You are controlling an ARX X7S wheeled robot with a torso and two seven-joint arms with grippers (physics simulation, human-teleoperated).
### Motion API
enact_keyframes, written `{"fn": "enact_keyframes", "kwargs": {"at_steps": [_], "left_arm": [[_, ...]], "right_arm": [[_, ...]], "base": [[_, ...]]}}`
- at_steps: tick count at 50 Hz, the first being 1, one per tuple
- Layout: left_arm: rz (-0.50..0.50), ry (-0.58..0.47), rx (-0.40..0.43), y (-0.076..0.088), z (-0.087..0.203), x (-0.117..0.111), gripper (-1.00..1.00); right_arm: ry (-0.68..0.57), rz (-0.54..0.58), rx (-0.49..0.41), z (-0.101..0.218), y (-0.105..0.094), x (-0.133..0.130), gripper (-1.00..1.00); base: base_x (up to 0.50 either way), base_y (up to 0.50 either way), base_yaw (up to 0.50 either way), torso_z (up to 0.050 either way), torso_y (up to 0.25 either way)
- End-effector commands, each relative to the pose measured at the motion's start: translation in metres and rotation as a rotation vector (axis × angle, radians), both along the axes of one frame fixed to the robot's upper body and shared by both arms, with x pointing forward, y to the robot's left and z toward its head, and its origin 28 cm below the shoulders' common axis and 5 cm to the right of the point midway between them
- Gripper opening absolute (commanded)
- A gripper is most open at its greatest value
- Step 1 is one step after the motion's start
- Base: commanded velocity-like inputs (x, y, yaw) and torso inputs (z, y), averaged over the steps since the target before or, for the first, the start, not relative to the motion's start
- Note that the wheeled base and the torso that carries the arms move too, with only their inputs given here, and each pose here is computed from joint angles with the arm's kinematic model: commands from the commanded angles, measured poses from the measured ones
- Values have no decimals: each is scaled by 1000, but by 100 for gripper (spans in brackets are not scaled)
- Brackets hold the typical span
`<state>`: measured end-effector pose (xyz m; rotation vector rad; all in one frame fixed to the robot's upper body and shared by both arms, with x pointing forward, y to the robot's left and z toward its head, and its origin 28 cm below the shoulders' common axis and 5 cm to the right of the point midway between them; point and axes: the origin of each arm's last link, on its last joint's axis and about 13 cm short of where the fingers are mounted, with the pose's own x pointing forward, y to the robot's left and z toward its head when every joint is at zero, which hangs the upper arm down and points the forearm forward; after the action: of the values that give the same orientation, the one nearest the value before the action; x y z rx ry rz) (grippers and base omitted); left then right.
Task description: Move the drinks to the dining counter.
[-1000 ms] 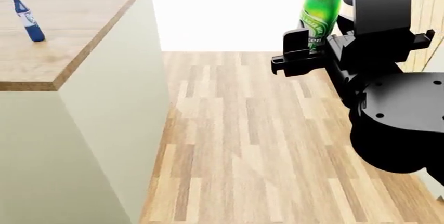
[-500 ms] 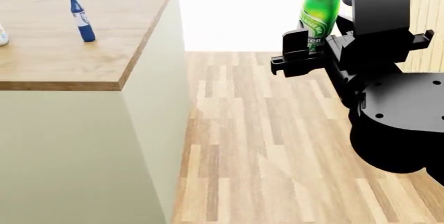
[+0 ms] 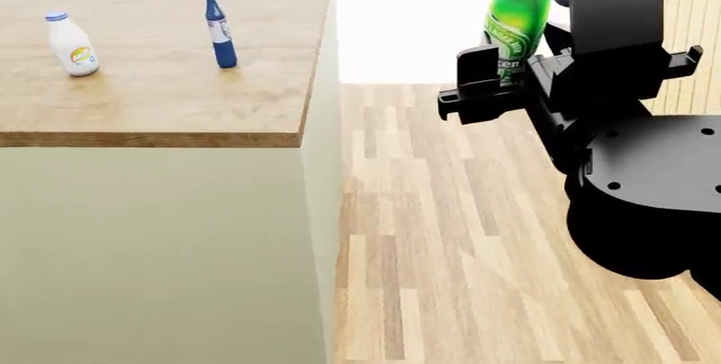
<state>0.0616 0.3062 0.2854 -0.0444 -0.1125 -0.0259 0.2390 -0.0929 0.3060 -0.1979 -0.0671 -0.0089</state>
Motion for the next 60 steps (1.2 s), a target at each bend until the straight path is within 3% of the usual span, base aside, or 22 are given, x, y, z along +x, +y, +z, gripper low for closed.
{"fn": "enact_keyframes", "kwargs": {"at_steps": [1, 40, 60], "left_arm": [[1, -1, 0, 0, 0, 0, 100], [-3, 7, 0, 0, -2, 2, 100], [-2, 11, 1, 0, -3, 2, 100]], "right_arm": [[-18, -3, -7, 3, 0, 2, -100], [-12, -10, -6, 1, -1, 1, -100], [-13, -8, -3, 0, -1, 1, -100]], "base": [[-3, 500, 0, 0, 0], [23, 500, 0, 0, 1], [335, 433, 0, 0, 1]]}}
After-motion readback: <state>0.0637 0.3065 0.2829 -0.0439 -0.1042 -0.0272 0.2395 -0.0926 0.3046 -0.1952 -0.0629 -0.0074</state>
